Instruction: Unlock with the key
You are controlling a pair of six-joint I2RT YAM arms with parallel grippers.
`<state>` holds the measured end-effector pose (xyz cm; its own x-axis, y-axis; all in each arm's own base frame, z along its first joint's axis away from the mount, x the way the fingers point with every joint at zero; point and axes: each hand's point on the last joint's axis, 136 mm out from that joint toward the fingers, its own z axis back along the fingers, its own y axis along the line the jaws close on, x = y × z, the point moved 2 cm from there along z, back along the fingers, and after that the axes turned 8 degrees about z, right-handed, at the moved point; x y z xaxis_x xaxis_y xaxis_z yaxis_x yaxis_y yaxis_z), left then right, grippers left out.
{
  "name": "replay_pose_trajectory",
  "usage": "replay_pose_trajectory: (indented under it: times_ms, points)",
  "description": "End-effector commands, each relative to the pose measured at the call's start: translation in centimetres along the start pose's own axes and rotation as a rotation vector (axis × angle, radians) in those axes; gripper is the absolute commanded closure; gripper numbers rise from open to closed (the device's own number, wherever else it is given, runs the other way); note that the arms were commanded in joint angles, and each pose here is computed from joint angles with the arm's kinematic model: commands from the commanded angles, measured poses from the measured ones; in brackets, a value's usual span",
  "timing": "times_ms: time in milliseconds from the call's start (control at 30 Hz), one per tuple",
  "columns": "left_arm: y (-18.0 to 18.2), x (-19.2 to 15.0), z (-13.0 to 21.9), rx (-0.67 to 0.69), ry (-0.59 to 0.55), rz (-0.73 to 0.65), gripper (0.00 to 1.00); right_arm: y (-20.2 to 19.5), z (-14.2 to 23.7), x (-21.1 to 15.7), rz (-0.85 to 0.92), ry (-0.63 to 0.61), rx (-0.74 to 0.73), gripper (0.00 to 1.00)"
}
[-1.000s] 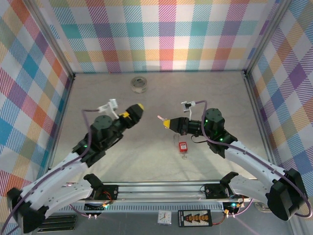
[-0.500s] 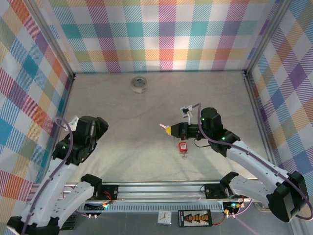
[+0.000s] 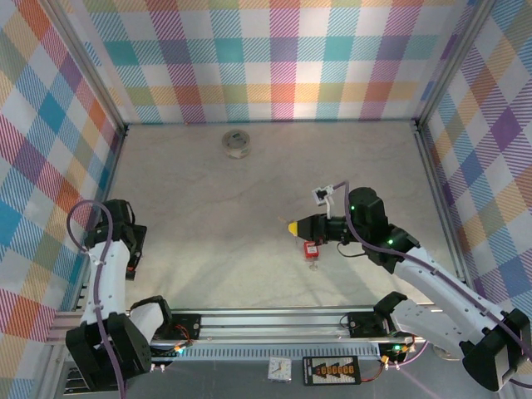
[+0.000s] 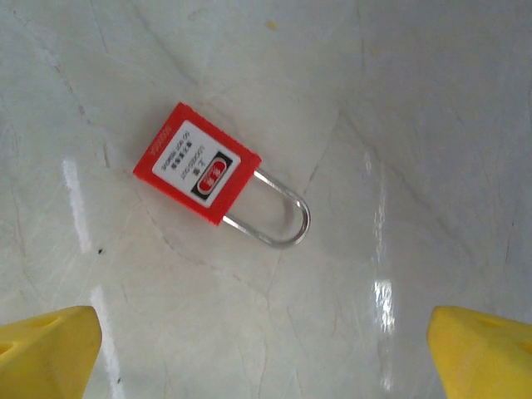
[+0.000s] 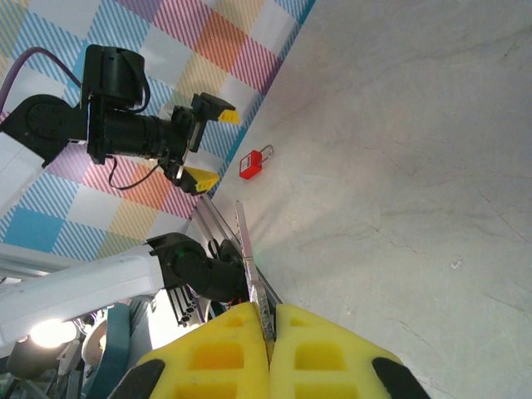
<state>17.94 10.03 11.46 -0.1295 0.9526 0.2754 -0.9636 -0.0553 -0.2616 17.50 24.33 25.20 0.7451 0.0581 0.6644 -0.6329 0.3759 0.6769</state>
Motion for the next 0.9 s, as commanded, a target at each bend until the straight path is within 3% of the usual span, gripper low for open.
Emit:
replay_pose_trajectory:
  times_ms: [0, 167, 433, 667, 867]
  points:
    - [0.1, 0.2, -1.8, 0.006, 0.036, 0.096, 0.00, 0.1, 0.2, -0.6, 0.019, 0.008, 0.002, 1.00]
    - [0.6, 0.6, -4.4, 0.031, 0.099, 0.224, 0.00, 0.0, 0.2, -1.1, 0.009, 0.017, 0.004, 1.00]
    - [0.6, 1.6, -6.6, 0.042, 0.102, 0.315, 0.00, -0.5, 0.2, -1.8, -0.009, 0.026, -0.007, 1.00]
    - [-0.1, 2.0, -8.5, 0.032, 0.112, 0.345, 0.03, -0.8, 0.2, -2.1, -0.021, 0.028, -0.008, 1.00]
    - [-0.6, 2.0, -9.3, 0.028, 0.122, 0.346, 0.11, -0.7, 0.3, -2.2, -0.025, 0.030, -0.004, 1.00]
